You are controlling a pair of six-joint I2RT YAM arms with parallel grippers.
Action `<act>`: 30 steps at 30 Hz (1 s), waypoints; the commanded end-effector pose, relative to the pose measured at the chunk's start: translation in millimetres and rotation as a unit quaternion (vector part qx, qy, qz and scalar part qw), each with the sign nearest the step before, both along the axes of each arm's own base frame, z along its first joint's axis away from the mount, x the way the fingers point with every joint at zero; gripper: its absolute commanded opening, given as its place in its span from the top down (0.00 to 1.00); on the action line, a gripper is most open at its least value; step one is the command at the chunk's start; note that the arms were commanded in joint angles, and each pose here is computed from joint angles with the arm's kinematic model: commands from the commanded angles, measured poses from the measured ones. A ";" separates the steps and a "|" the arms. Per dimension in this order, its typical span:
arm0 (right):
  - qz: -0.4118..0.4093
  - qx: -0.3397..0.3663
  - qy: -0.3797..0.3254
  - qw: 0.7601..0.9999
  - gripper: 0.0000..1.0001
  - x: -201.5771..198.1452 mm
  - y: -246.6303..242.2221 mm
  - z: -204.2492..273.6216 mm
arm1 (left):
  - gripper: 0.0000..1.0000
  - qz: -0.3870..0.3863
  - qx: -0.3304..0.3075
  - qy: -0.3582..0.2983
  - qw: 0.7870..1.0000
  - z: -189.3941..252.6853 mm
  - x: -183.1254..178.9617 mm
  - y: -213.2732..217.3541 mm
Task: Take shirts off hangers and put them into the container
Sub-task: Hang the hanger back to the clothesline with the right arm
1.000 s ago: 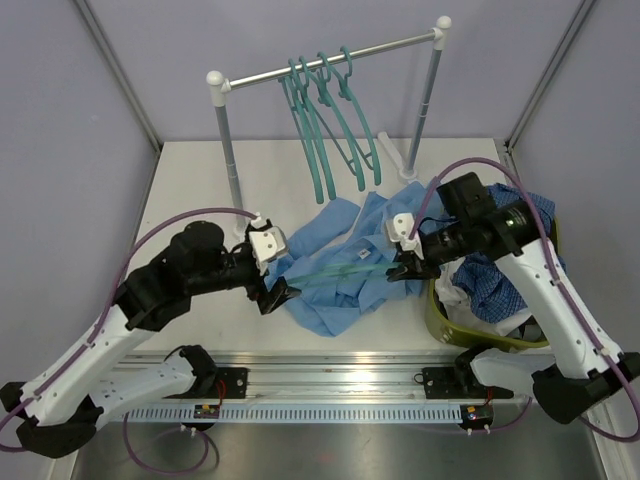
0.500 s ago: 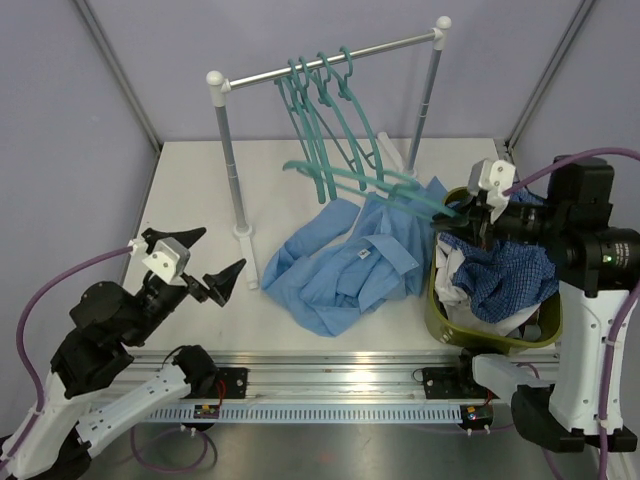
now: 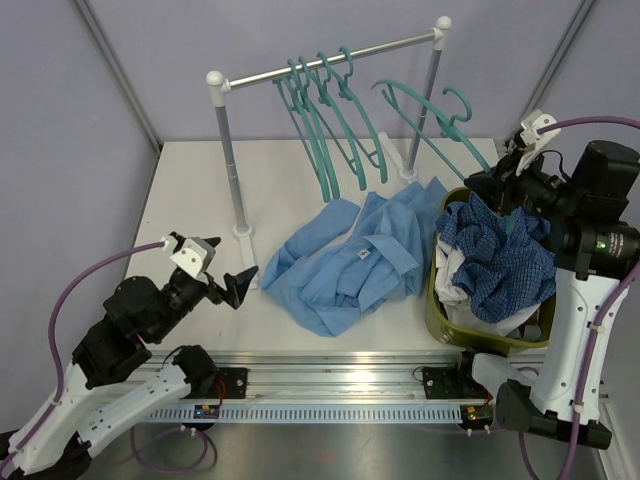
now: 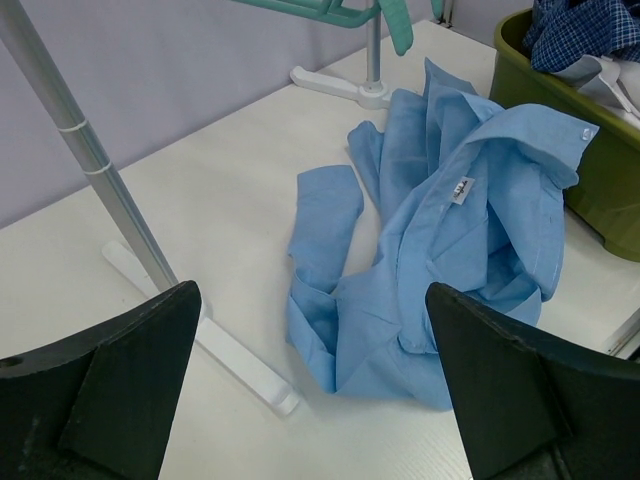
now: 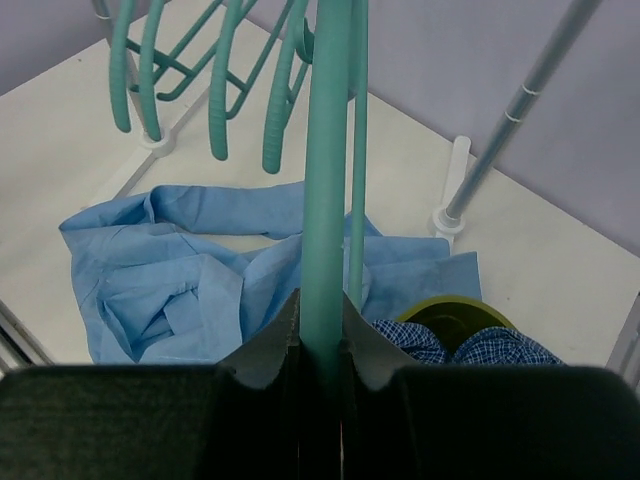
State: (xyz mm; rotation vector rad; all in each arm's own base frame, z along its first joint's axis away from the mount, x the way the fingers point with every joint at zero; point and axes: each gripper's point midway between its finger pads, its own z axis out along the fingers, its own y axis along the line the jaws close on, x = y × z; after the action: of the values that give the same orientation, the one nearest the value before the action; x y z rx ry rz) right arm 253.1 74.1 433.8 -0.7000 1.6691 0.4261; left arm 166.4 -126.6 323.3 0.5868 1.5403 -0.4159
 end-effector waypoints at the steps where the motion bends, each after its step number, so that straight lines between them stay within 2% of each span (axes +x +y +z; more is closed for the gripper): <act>1: -0.064 0.013 -0.001 0.998 1.00 19.4 -18.3 -1.1 | 0.01 -0.002 -0.023 -0.010 1.000 7.1 1.4 -3.7; 4: -0.065 0.024 0.030 0.997 1.00 32.4 -20.1 -16.3 | 0.01 -0.013 -0.033 -0.010 0.999 5.8 -1.3 -7.1; 7: -0.072 0.046 0.083 0.993 1.00 66.8 -25.2 -32.7 | 0.01 -0.026 -0.041 -0.006 0.999 4.5 -3.1 -13.1; 12: -0.064 0.000 0.124 0.990 1.00 112.2 11.5 -46.7 | 0.01 -0.045 -0.045 0.012 0.998 -1.7 -5.1 -22.9; 16: -0.078 -0.001 0.122 0.989 1.00 155.5 33.5 -35.9 | 0.01 -0.057 -0.059 0.036 0.996 -10.1 -8.9 -28.8; 20: -0.087 0.001 0.113 0.990 1.00 177.4 40.7 -26.5 | 0.01 -0.076 -0.073 0.046 0.993 -11.6 -15.7 -33.7; 30: -0.075 -0.003 0.076 0.994 1.00 190.2 68.8 -12.4 | 0.01 -0.079 -0.074 0.046 0.993 -11.3 -13.2 -38.2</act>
State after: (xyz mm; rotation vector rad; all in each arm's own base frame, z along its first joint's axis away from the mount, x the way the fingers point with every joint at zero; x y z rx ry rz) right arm 431.0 140.4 397.4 -0.5922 1.9343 0.4136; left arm 153.1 -156.2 298.8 0.5929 1.5904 -0.6285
